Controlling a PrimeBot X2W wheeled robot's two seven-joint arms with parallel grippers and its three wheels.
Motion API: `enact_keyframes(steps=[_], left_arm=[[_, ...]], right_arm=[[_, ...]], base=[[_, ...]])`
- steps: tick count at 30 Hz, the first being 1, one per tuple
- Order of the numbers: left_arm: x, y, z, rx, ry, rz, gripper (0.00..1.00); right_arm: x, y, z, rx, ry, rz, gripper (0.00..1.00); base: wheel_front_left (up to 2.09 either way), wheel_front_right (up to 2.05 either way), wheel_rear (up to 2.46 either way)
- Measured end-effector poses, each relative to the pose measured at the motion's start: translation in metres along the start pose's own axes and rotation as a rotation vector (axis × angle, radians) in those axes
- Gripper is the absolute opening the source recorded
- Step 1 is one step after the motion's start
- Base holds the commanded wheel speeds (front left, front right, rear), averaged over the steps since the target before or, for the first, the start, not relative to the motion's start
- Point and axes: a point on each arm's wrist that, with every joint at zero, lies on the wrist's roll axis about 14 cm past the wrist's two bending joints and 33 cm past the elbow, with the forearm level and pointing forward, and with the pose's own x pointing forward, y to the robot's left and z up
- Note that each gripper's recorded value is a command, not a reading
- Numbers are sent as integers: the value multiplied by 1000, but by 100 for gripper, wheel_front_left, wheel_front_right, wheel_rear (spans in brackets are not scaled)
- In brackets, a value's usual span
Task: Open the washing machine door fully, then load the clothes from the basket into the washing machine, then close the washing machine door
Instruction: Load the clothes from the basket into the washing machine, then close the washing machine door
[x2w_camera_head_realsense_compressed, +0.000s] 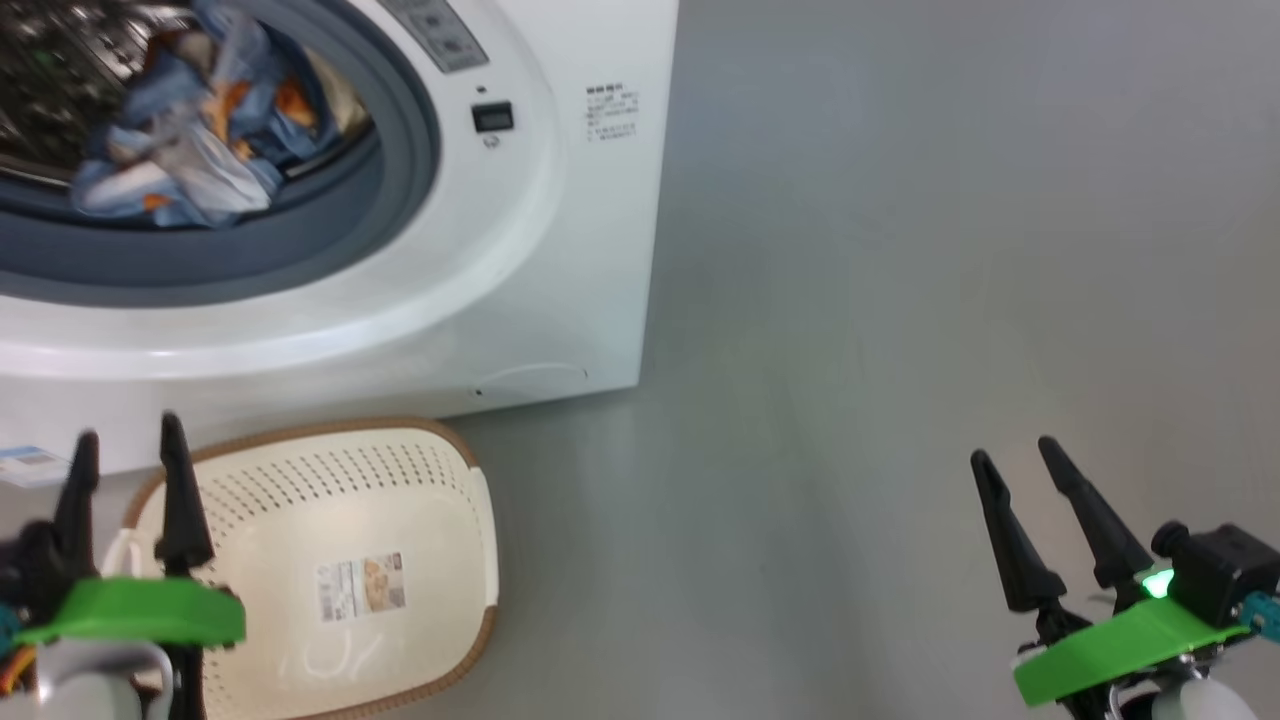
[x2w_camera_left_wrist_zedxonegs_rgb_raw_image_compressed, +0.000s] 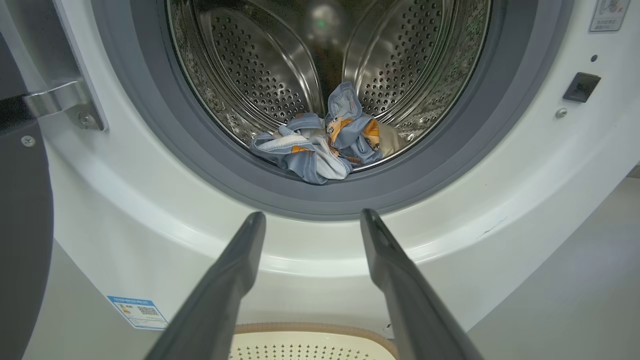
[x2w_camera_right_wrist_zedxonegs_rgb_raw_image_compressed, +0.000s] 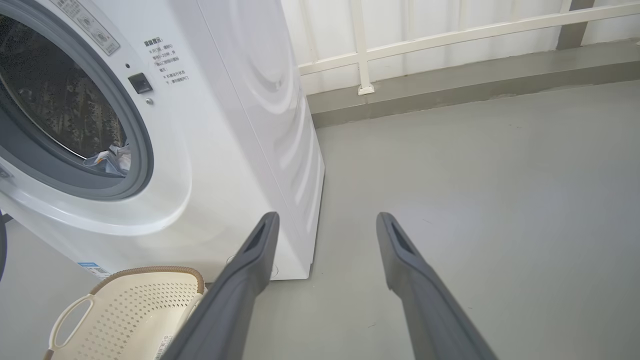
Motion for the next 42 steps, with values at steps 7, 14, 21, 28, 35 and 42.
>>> enact_keyframes(steps=[7, 14, 21, 28, 35, 42], left_arm=[[-39, 10, 6, 16, -4, 23, 100], [-71, 22, 8, 30, -4, 55, 100], [-89, 30, 10, 38, -10, 77, 100], [-90, 26, 14, 26, -26, 77, 100], [-89, 24, 13, 18, -26, 73, 100], [-88, 23, 11, 18, -20, 71, 100]], right_arm=[[-17, 5, 7, 3, -18, 13, 100], [-27, 1, 15, 3, -39, 7, 100], [-33, 1, 18, -1, -46, 6, 100], [-35, -2, 18, -2, -48, -3, 100], [-36, -6, 16, -2, -41, -14, 100], [-34, -4, 14, 2, -36, -13, 100]], base=[[0, 0, 0], [0, 0, 0], [0, 0, 0], [0, 0, 0], [0, 0, 0], [-2, 2, 0]])
